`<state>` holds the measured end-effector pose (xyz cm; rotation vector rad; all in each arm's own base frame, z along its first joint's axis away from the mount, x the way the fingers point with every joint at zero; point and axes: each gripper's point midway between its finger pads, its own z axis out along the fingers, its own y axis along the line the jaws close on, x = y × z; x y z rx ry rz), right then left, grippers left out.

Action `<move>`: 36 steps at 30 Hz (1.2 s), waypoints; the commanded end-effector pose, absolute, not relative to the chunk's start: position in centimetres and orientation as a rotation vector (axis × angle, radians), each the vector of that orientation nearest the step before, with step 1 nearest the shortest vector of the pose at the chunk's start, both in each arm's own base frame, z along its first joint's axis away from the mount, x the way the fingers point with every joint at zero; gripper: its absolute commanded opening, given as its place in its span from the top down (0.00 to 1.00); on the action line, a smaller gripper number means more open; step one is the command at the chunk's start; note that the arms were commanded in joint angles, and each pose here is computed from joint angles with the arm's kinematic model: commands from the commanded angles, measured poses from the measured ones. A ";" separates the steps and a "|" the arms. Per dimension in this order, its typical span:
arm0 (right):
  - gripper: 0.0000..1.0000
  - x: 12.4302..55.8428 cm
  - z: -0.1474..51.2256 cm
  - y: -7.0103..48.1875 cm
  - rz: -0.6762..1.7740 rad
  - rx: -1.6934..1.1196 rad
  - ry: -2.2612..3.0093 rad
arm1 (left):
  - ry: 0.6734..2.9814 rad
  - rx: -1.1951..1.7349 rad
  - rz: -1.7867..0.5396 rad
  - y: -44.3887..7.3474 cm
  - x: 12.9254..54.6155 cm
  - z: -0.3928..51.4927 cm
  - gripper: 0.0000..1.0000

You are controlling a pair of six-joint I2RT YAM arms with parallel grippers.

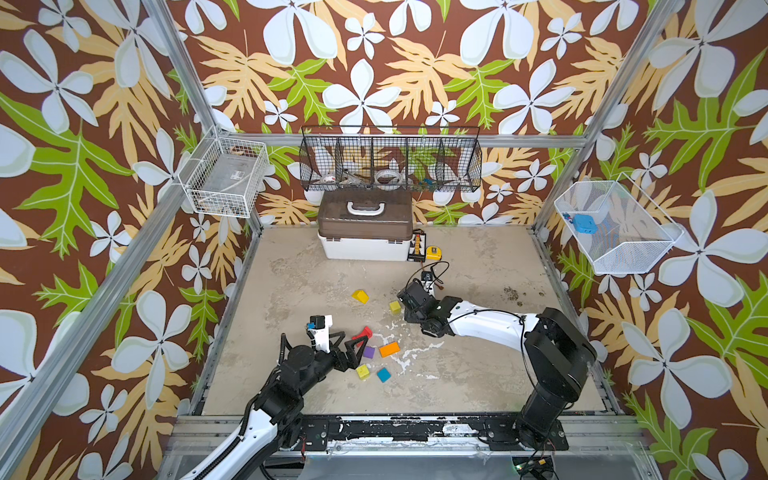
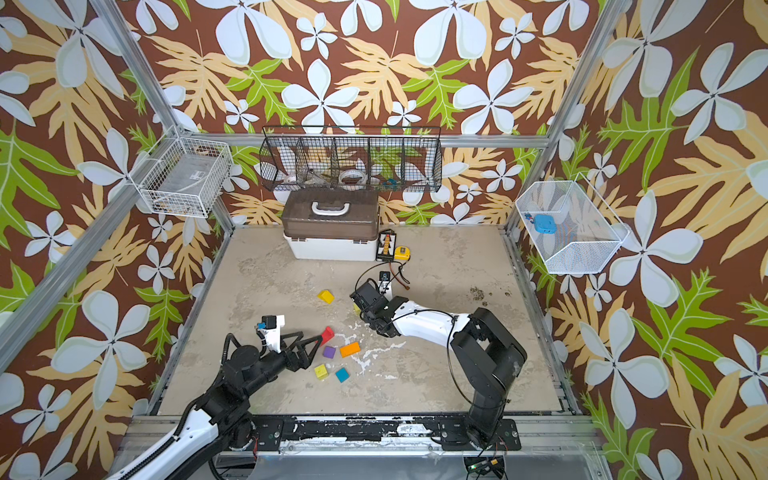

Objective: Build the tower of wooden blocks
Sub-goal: 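Hold the pink block steady on the yellow block with the right gripper, then open the right gripper, release the pink block and lift away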

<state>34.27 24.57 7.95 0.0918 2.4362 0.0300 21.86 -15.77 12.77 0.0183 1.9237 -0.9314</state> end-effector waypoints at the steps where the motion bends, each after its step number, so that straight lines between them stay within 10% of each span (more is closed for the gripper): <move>1: 0.30 34.3 8.0 24.4 0.015 0.082 2.430 | 1.879 0.024 -0.953 -16.0 22.0 14.0 0.00; 23: 0.08 28.8 17.6 26.4 0.170 -0.141 2.205 | 1.892 -0.095 -0.835 -14.0 23.2 13.6 0.00; 36: 0.21 20.1 13.0 32.3 0.419 -0.532 2.253 | 1.899 -0.258 -0.699 -11.2 24.1 13.2 0.00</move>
